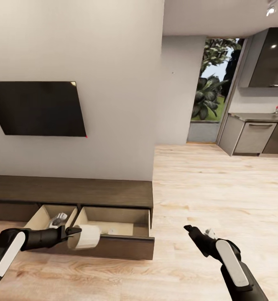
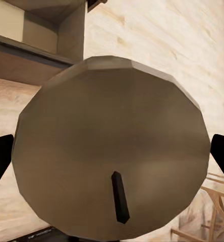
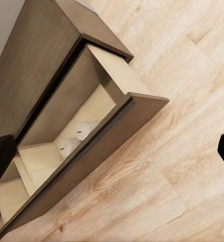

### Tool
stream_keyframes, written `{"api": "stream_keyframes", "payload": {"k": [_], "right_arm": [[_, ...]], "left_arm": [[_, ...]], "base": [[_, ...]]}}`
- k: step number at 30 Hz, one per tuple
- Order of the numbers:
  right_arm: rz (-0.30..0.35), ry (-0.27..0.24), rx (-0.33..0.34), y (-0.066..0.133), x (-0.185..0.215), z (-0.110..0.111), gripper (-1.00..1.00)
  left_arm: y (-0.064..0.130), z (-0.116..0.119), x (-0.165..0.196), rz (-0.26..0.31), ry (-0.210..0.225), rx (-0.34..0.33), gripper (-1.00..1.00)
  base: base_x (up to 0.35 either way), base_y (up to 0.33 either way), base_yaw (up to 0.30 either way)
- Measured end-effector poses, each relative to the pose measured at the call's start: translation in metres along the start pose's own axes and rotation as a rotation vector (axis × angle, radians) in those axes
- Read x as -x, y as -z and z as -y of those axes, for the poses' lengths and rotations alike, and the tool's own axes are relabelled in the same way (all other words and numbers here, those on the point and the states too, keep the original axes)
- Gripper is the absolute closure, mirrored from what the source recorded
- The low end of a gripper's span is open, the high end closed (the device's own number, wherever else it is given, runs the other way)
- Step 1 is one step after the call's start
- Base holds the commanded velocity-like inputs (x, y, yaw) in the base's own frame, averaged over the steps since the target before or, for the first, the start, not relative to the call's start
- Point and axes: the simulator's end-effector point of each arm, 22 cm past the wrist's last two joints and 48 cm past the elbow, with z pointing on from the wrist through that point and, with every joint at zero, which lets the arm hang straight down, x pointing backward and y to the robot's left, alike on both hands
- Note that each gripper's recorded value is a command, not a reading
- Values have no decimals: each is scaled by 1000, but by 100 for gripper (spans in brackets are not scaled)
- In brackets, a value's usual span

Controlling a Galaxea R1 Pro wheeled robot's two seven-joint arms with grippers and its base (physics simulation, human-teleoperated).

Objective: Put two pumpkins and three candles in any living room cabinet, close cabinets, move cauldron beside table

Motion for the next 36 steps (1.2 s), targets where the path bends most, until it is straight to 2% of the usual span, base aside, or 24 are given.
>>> {"api": "stream_keyframes", "payload": {"k": [4,10,13,24,28,36], "right_arm": [[-6,9,7,3,-3,-5,-100],[-16,34,13,5,-9,-12,-100],[-17,37,14,5,-10,-12,-100],[-14,32,19,5,-6,-9,-100],[-13,33,51,5,-6,-16,-100],[-8,34,65,9,-4,-20,-100]], "left_arm": [[2,11,0,1,4,-33,100],[8,46,1,2,8,-194,100],[10,53,0,1,9,-227,100],[8,55,-2,-4,5,-233,100],[10,55,-1,-1,4,-233,100],[12,58,0,3,-6,-232,100]], "base": [[0,0,0],[0,0,0],[17,0,0],[274,0,-3],[238,0,-156],[109,0,-206]]}}
